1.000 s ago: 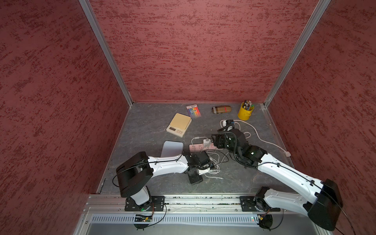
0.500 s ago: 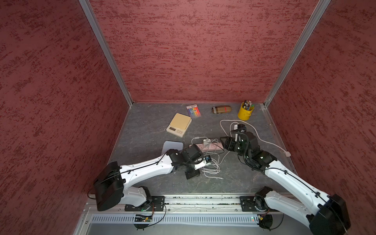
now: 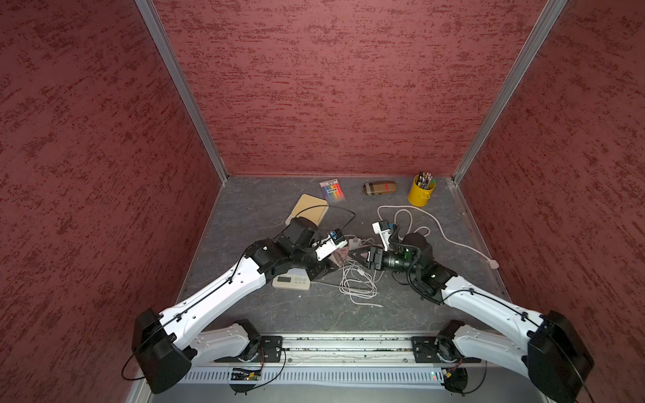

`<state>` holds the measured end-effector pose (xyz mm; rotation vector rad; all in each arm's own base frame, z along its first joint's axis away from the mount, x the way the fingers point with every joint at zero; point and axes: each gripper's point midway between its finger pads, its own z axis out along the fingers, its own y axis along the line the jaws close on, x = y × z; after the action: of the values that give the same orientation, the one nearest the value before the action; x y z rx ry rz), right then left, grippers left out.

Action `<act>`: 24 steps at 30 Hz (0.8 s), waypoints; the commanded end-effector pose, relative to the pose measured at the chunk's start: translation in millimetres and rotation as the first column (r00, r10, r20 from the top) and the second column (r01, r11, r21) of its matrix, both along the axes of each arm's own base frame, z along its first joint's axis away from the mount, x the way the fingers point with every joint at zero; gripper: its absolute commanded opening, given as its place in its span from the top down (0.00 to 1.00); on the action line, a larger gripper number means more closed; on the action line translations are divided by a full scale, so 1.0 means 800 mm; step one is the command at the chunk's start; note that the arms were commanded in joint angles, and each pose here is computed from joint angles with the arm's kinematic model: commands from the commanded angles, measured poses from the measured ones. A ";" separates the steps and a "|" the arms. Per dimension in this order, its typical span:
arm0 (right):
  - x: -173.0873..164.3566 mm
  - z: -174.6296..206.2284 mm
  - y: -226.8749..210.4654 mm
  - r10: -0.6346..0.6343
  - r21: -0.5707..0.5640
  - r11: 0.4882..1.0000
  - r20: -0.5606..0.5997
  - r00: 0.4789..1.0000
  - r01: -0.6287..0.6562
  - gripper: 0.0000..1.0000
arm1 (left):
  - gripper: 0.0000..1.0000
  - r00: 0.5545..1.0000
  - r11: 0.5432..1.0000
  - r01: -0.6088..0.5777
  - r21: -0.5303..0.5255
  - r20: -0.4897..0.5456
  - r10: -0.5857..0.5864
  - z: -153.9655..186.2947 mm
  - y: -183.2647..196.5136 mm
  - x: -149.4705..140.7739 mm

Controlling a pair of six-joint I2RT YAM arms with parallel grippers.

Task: Charge the electronic scale
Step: Pick up the plug from the center of the board.

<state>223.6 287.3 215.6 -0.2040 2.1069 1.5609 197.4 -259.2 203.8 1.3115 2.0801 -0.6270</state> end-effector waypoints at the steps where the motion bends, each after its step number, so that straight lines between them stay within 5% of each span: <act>1: -0.006 0.034 0.020 0.074 0.075 0.994 0.038 0.997 -0.076 0.20 | 0.59 0.999 0.999 0.037 -0.036 -0.005 -0.038 0.010 -0.009 -0.002; 9: -0.012 0.010 0.056 0.161 0.023 0.987 -0.026 0.987 -0.161 0.32 | 0.59 0.999 0.999 0.040 -0.030 0.018 -0.039 0.010 -0.010 0.002; 17: -0.015 0.007 0.065 0.194 0.055 0.980 -0.048 0.980 -0.191 0.67 | 0.56 0.998 1.000 0.031 0.007 0.050 -0.031 0.006 -0.004 0.007; 20: -0.014 0.011 0.067 0.193 0.082 0.979 -0.037 0.981 -0.189 0.80 | 0.46 0.998 1.000 0.020 0.010 0.059 -0.020 0.007 -0.002 0.009; 24: -0.008 0.022 0.065 0.161 0.144 0.977 -0.001 0.987 -0.160 0.85 | 0.21 0.996 0.997 -0.071 -0.002 0.053 0.071 0.012 0.003 0.022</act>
<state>215.9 337.5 211.7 -0.3102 2.1460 1.7431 203.7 -256.6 197.5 1.3226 2.0881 -0.5712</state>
